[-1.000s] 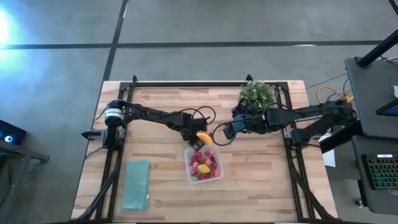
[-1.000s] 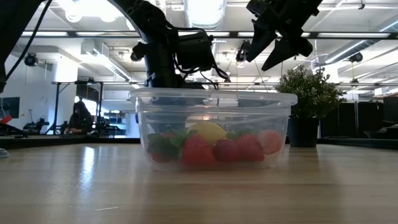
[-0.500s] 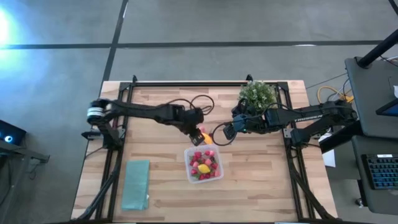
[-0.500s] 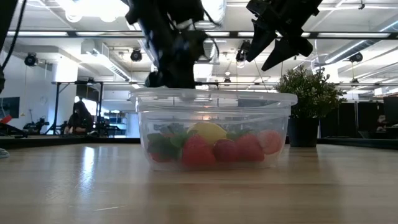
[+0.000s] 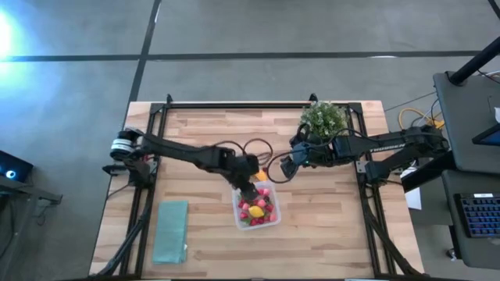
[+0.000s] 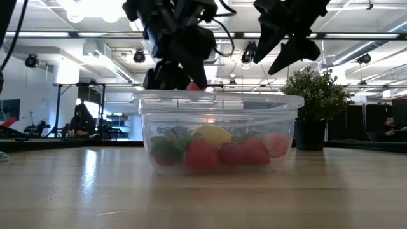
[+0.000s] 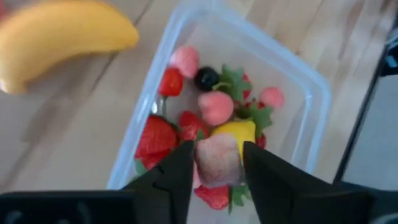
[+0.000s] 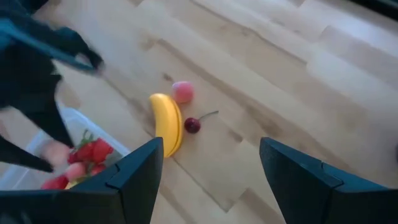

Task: Pick and placing Produce into tupperware
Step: Put the pink peach into the transparent bin, then put the red cherry into the transparent bin

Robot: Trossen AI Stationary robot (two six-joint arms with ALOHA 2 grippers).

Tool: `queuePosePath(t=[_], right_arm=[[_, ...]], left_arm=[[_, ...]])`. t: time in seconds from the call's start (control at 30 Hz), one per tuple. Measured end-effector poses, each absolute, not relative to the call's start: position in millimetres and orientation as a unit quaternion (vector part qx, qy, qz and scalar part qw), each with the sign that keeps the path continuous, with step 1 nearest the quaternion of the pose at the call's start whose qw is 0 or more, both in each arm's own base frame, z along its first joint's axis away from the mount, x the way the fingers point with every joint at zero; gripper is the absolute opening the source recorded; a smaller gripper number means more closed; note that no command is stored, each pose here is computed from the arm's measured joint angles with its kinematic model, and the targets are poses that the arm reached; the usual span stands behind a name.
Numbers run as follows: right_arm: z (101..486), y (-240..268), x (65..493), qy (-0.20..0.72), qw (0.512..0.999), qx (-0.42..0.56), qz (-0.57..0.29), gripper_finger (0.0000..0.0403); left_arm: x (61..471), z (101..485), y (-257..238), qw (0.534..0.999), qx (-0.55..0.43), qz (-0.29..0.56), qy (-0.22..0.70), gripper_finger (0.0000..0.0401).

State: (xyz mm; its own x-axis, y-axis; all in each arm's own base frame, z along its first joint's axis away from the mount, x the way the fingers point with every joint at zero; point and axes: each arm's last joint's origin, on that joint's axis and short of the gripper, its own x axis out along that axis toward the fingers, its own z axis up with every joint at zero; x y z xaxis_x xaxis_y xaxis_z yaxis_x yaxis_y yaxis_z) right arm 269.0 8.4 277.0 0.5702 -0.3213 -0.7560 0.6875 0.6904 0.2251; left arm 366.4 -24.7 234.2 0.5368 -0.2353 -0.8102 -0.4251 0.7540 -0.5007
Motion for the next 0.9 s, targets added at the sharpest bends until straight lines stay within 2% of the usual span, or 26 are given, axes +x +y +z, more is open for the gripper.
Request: queuePosePath(t=[0.2,0.37,0.53,0.7,0.9], right_arm=[[276,10,270,0.364,0.84,0.287,-0.281,0.0258],[261,12,280,0.392,0.818,0.318,-0.276,0.0258],[225,8,300,0.452,0.774,0.341,-0.283,0.0258],[195,-6,317,0.489,0.741,0.351,-0.298,0.0258],[186,-32,346,0.498,0.736,0.36,-0.284,0.0258]], left_arm=[[372,219,-33,0.78,-0.377,0.066,0.495,0.0188],[366,232,-33,0.779,-0.383,0.045,0.494,0.0233],[348,264,-32,0.808,-0.364,0.058,0.459,0.0242],[321,290,-38,0.849,-0.272,0.088,0.443,0.0242],[291,307,-47,0.875,-0.191,0.121,0.428,0.0242]])
